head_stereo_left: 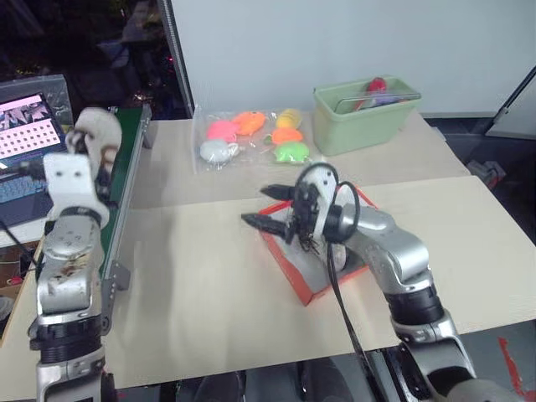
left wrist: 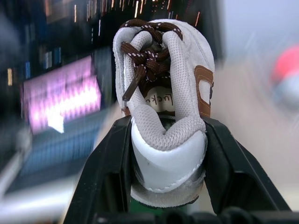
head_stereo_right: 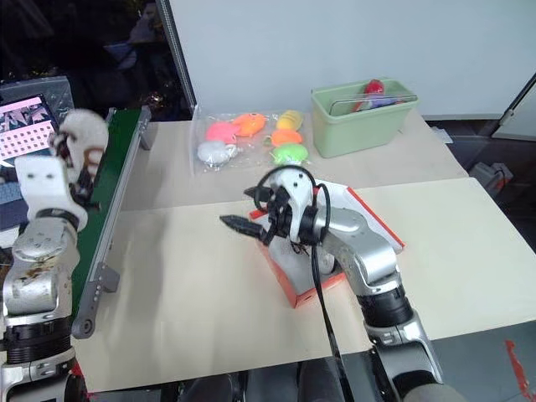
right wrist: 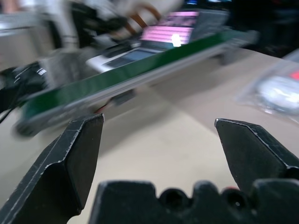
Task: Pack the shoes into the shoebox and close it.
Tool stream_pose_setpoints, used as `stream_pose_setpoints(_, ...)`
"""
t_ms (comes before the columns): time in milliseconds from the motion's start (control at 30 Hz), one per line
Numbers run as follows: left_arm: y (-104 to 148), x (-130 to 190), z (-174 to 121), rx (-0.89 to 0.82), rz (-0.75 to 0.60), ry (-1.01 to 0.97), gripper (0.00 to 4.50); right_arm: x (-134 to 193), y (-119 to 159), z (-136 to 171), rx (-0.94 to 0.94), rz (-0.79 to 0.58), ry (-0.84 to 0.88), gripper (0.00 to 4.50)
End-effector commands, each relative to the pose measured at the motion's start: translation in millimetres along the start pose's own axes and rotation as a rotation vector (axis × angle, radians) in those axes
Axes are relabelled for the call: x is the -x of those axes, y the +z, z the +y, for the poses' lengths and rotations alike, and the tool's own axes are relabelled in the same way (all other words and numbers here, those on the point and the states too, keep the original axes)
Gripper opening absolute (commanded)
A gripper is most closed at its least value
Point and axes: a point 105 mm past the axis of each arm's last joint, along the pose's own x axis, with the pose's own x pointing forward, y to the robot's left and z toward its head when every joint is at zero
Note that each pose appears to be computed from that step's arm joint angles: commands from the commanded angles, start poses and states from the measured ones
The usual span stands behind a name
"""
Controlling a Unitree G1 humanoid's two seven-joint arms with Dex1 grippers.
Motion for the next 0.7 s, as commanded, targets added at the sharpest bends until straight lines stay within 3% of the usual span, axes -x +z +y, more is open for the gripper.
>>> stream_pose_setpoints(33,33.7,13.8,-66.8,0.335,-0.078,-0.310,2.04,-3.1,25.2,-24.7,-0.323,-0.138,-0.097,4.50)
stream_pose_setpoints(100,44.9,37.6,-110.6,0.484,-0.054,-0.563,2.04,-6.8,32.9,-33.3,-0.536,-0.194,-0.102,4.50)
stream_pose_setpoints(233,31.2,71.7,-138.0,0.535,0.069,-0.759,2.04,-8.8,44.3,-37.7,-0.771,-0.263,-0.066,4.50)
stream_pose_setpoints(700,37.2,63.4,-142.1,0.506,0.060,-0.769,2.04,-19.0,32.7,-22.3,-0.775,-0.161,-0.068,4.50)
